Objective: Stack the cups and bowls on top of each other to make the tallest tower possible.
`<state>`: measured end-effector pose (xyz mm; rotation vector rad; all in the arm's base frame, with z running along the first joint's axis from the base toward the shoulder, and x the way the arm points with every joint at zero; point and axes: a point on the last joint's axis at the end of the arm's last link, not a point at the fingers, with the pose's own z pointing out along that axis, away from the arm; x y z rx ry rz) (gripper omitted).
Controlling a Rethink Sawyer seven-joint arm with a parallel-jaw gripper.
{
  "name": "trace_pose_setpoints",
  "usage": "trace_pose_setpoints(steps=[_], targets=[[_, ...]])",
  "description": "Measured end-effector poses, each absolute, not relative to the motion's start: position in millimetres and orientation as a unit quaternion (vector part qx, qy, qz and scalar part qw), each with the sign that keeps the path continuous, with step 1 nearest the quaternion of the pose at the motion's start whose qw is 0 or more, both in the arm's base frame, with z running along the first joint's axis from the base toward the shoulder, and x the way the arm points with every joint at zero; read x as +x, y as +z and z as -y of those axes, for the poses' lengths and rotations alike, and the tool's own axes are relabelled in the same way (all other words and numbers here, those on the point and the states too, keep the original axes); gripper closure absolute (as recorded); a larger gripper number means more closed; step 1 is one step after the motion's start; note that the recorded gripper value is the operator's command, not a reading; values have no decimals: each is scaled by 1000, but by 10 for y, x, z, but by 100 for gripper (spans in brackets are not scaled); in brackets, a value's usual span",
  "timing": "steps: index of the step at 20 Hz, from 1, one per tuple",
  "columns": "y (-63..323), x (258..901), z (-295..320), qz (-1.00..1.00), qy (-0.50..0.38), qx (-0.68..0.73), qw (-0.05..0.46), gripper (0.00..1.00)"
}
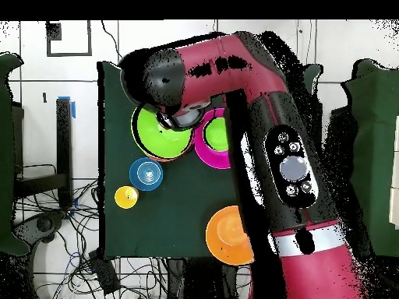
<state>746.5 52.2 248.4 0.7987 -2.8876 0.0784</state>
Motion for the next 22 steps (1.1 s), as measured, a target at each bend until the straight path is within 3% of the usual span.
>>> trace_pose_setpoints(steps=[11,22], targets=[[2500,7650,-45,960,27,272,65,100],[2241,7589,770,963,8,257,80,100]])
